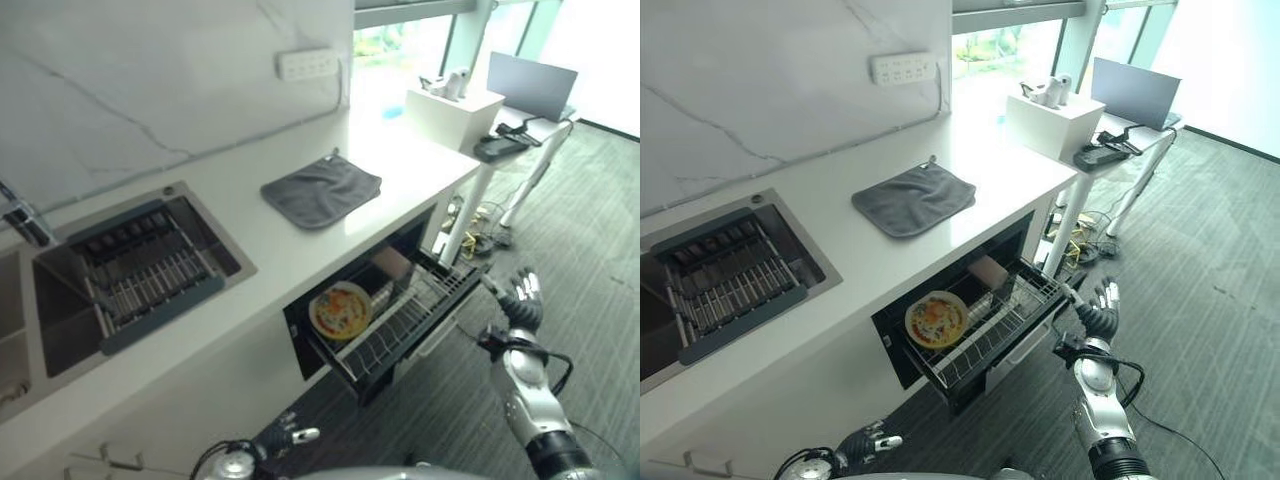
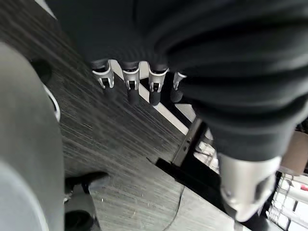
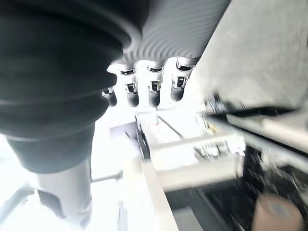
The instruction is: Place the dishes in the dishwasher.
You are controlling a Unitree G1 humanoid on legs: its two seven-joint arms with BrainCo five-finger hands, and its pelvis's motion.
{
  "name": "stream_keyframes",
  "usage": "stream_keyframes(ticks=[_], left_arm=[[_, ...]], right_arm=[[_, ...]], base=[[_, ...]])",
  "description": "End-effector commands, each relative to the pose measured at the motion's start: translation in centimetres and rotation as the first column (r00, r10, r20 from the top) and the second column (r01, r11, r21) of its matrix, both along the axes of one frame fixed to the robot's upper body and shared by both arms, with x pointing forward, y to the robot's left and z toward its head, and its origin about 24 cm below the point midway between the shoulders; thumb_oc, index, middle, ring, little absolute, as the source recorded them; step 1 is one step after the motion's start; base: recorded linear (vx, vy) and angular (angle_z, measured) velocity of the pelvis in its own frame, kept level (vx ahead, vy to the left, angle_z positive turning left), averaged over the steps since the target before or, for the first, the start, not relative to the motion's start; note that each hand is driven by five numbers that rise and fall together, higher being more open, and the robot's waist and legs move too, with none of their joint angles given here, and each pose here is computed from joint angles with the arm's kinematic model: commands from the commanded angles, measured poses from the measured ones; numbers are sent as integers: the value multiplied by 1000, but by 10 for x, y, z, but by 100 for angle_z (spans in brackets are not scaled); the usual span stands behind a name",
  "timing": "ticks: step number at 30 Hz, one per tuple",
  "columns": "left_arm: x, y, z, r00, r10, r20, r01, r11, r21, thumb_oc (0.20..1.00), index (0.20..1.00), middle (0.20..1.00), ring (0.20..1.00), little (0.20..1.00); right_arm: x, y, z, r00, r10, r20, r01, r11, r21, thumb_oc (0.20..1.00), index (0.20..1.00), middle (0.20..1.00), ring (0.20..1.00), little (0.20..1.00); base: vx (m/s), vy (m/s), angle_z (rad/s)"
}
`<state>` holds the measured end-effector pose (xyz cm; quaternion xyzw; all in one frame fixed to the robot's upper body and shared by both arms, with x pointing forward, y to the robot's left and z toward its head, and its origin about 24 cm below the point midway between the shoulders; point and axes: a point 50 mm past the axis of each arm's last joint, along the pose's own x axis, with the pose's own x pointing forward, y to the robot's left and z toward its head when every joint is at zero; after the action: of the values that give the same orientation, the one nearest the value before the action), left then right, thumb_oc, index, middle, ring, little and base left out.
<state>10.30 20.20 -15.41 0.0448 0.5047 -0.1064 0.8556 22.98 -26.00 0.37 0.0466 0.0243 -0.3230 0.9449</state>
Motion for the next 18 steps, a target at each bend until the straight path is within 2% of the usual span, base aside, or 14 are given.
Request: stream_keyframes(ticks=[1,5,6,10,12,14,16,18], left_arm=[[-12,-4,-6,999,0,-51,3,999,52,1000,1000,1000,1000,1000],[-14,7,-8,995,18,-101,-6,993,117,1000,1000,1000,1000,1000],[-8,8,-7,993,25,-112,-11,992,127,1000,1000,1000,1000,1000],[9,1,-4,996,10,-86,1,992,126,1000,1000,1000,1000,1000],[37,-9,4,1000,-24,-12,25,993,118,1000,1000,1000,1000,1000],[63,-23,13,995,-81,50,74,989,128,1000,1000,1000,1000,1000],[70,-28,15,992,-104,65,95,986,137,1000,1000,1000,1000,1000],[83,-35,21,980,-169,106,150,975,167,1000,1000,1000,1000,1000]], right_arm=[[8,-25,36,970,-146,196,152,988,-13,1000,1000,1000,1000,1000],[-14,-38,-2,962,-258,95,242,959,149,1000,1000,1000,1000,1000],[-20,-35,-22,953,-297,53,276,929,245,1000,1000,1000,1000,1000],[-21,-22,-43,955,-295,19,266,887,377,1000,1000,1000,1000,1000],[-8,-4,-51,966,-256,34,203,834,513,1000,1000,1000,1000,1000],[11,9,-49,978,-198,64,128,815,565,1000,1000,1000,1000,1000],[19,15,-47,985,-159,71,89,809,581,1000,1000,1000,1000,1000],[38,29,-41,993,-60,103,-15,796,605,1000,1000,1000,1000,1000]], base=[[63,-79,-2],[31,-72,-5],[-19,-61,-12],[-71,-51,-3],[-240,-68,8],[-306,-53,18],[-189,-20,14],[-127,-2,18]])
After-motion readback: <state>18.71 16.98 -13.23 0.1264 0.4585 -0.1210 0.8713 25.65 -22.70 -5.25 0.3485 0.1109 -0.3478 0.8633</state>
